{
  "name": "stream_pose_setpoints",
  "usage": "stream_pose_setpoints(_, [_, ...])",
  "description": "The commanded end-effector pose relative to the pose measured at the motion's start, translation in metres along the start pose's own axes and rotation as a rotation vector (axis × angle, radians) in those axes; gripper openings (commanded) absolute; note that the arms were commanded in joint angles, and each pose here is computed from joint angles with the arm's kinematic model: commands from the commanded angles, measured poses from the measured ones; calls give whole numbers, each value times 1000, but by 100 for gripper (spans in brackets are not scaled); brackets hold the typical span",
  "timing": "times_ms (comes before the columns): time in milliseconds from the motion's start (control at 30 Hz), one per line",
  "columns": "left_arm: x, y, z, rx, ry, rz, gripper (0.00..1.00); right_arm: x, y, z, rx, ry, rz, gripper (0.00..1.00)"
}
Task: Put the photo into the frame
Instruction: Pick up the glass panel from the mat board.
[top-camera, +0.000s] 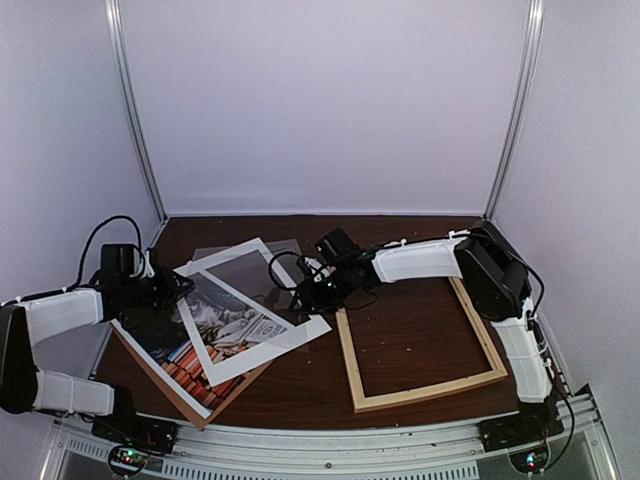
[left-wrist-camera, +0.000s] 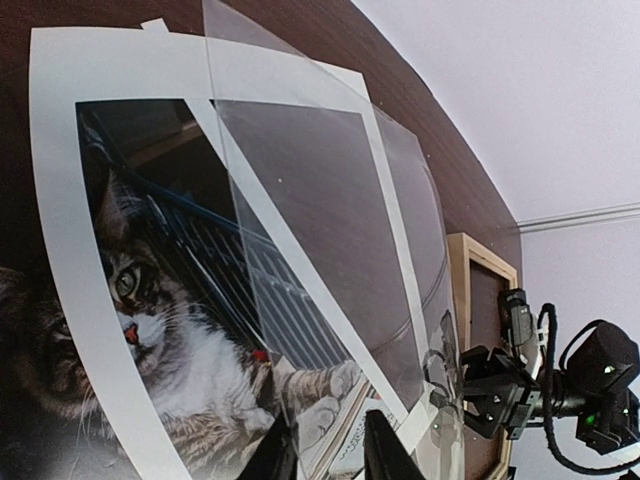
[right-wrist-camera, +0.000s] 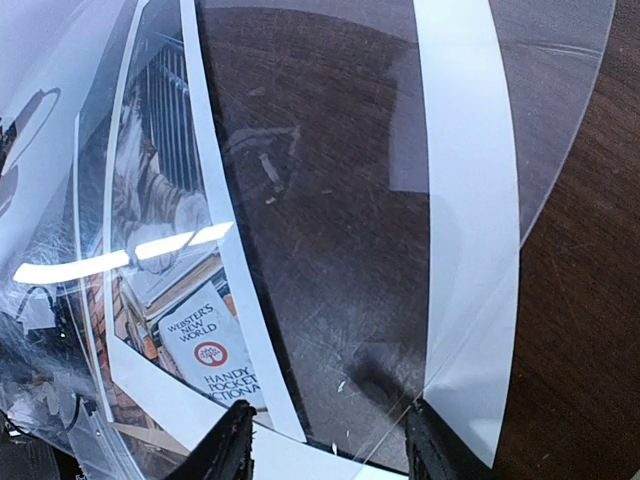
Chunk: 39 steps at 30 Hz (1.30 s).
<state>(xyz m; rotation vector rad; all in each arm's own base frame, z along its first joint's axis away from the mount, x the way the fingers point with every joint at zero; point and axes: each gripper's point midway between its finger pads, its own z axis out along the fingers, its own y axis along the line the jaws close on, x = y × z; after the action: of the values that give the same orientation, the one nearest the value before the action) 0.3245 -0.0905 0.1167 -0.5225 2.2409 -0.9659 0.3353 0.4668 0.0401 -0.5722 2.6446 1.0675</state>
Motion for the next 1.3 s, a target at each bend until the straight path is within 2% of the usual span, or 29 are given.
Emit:
stream_pose_setpoints(0, [-4,-19,-1,64,20,50,21,17,-7,-2,39,67,-3,52])
stream_pose_setpoints(67, [-4,-20,-2,64,19,57,17,15,-8,-4,41,65,-3,52])
stream_pose_setpoints(233, [-5,-17,-9,19,14,88,15,15,-12,-9,53,69,-9,54])
stream_pose_setpoints(300, [-6,-17,-11,3,11,101,18,14,-14,-11,60,70,-13,54])
stream_pose_setpoints(500, [-6,-21,-9,23,23,88,34,17,-17,-9,66,80,-19,54])
stream_pose_setpoints(833, [-9,-31,-2,81,47,59,36,20,-20,-7,74,90,-29,54])
stream_pose_setpoints(1267, [3,6,17,-44,113,3,42,22,-20,-3,61,97,-30,54])
